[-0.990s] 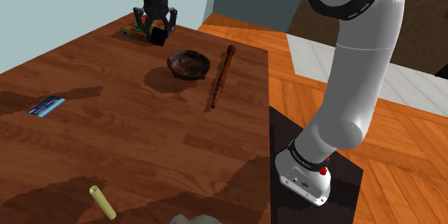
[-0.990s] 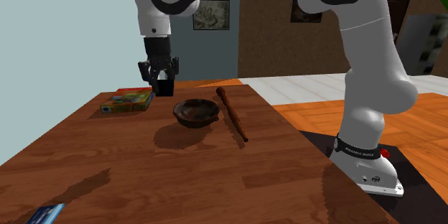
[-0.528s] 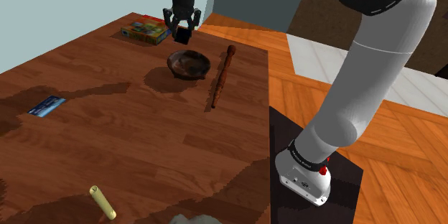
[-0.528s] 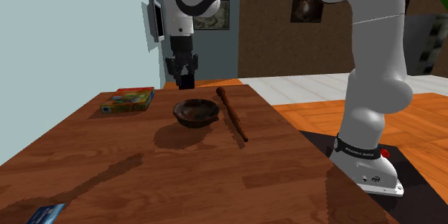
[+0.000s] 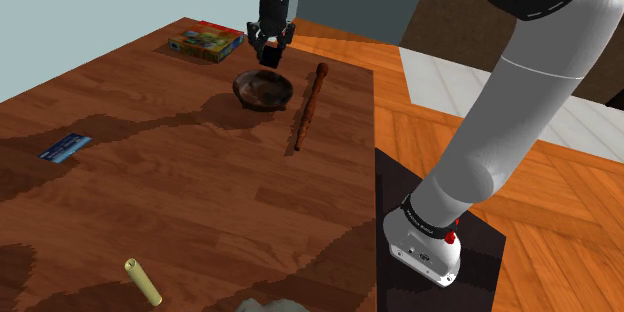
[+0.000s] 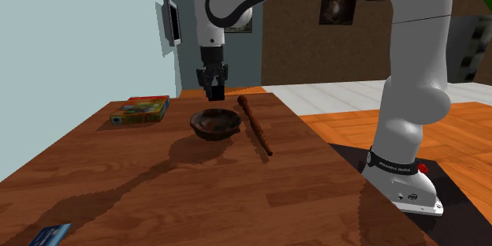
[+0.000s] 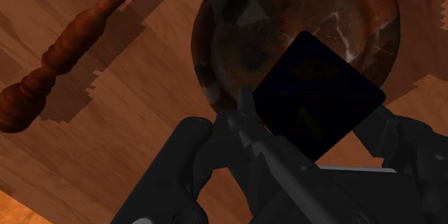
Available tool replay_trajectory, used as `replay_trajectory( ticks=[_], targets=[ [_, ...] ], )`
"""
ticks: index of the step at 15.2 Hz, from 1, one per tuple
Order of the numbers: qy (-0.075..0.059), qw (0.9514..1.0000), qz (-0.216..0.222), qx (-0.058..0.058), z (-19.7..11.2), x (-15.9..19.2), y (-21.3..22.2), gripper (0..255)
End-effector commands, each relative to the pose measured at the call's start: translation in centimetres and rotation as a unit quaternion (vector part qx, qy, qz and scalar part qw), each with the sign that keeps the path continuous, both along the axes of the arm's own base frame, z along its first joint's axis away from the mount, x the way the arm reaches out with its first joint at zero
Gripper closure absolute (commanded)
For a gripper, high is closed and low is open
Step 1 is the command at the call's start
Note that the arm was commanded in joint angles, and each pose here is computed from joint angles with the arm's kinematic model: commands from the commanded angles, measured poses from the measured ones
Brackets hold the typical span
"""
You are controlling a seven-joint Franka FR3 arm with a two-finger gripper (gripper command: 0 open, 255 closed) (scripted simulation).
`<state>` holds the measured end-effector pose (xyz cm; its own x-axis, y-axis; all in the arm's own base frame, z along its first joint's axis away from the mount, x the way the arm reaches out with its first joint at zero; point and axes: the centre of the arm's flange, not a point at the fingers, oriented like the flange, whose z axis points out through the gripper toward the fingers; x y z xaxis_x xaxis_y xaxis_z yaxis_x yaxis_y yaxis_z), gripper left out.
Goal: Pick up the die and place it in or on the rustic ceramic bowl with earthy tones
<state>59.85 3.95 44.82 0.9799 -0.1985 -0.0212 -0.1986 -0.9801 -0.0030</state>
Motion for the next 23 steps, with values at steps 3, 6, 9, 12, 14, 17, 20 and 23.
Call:
replay_trajectory(
  ticks=[3, 6, 9, 12, 14, 17, 20, 23],
  targets=[
    [0.000, 1.0000, 0.000, 0.000, -2.1, 0.0, 0.0, 255],
    [0.000, 1.0000, 0.000, 0.000, -3.7, 0.0, 0.0, 255],
    [0.000, 1.0000, 0.000, 0.000, -4.8, 0.0, 0.0, 255],
    [0.000, 1.0000, 0.000, 0.000, -4.8, 0.0, 0.0, 255],
    [0.000, 1.0000, 0.000, 0.000, -4.8, 0.0, 0.0, 255],
    [0.000, 1.0000, 0.000, 0.000, -4.8, 0.0, 0.0, 0],
    [0.000, 1.0000, 0.000, 0.000, -4.8, 0.0, 0.0, 0],
    [0.000, 1.0000, 0.000, 0.000, -2.2, 0.1, -0.1, 0]
  ],
)
